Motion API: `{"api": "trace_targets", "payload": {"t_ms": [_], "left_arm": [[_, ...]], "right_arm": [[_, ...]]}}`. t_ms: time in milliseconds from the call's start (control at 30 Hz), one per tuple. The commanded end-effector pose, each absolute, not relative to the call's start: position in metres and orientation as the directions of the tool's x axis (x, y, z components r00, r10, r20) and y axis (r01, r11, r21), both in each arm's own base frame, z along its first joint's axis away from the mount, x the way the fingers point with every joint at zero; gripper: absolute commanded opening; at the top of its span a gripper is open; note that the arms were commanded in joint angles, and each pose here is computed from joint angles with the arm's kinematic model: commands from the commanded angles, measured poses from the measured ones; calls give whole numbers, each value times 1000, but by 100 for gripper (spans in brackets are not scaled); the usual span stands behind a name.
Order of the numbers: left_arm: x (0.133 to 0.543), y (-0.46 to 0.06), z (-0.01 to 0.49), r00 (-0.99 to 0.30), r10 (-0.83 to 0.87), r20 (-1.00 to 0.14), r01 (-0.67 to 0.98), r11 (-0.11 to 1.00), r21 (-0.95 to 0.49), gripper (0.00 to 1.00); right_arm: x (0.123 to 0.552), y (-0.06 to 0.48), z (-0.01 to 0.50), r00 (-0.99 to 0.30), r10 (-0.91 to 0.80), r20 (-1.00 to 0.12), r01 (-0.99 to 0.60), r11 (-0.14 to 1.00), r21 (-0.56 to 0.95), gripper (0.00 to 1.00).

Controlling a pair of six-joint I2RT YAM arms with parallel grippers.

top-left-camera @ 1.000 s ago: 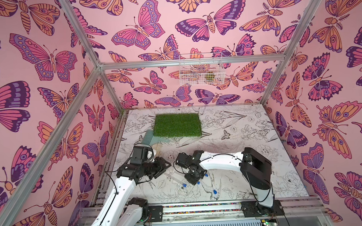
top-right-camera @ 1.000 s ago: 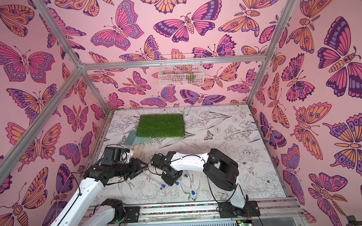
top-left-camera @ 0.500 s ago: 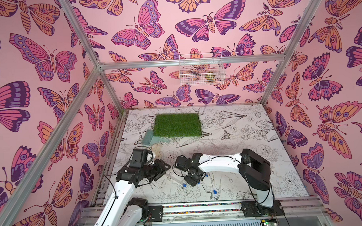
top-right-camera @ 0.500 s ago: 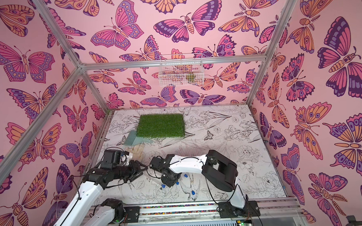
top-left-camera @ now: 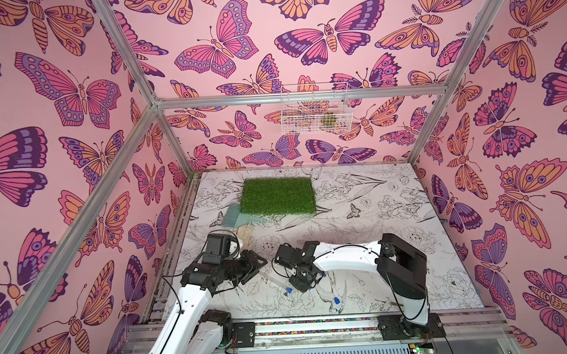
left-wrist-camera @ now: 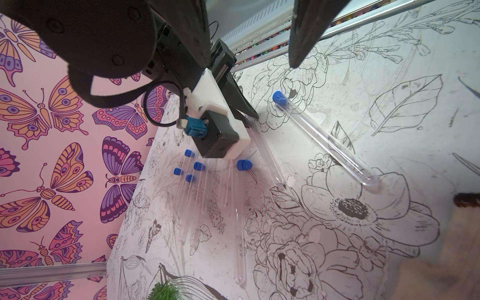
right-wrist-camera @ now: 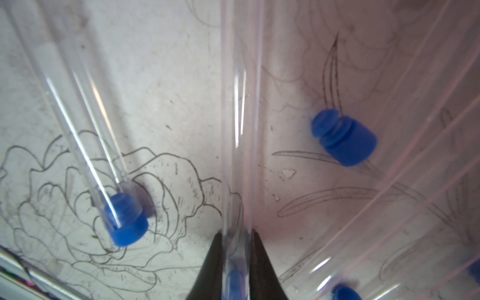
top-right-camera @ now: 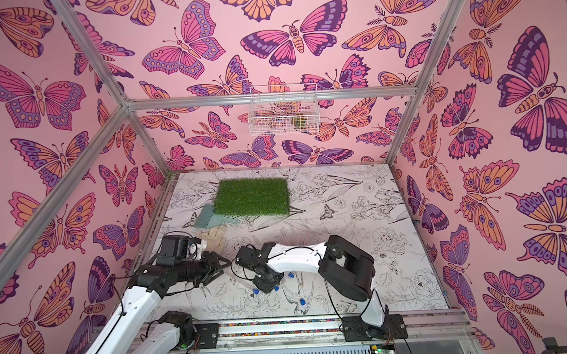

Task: Remove stoppers from test tubes
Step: Pick up the test tube at the center of the board.

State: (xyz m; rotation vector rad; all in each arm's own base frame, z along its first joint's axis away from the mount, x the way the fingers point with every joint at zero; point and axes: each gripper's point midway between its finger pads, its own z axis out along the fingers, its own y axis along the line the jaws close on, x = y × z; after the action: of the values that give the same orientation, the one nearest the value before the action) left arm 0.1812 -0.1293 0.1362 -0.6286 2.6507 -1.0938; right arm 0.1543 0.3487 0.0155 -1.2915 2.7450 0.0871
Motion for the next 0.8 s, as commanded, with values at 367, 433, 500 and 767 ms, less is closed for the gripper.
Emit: {"api": "trace_targets", "payload": {"t_ms": [367, 433, 500, 767], "left_arm": [[201, -145, 159, -936, -345, -76, -172, 631, -756, 56], [207, -155, 169, -952, -298, -77, -123, 598, -792, 57], [212, -165, 181, -963, -253, -88, -72, 562, -824, 57], [231, -194, 218, -985, -109, -131, 73, 421, -904, 59]], "right_arm": [[158, 336, 73, -727, -644, -238, -685, 708, 175, 16], [160, 328, 82, -754, -609, -248, -656, 725, 212, 16], [163, 319, 91, -780, -572, -255, -624, 743, 243, 16], [172, 295, 133, -792, -510, -336, -601, 749, 280, 16]]}}
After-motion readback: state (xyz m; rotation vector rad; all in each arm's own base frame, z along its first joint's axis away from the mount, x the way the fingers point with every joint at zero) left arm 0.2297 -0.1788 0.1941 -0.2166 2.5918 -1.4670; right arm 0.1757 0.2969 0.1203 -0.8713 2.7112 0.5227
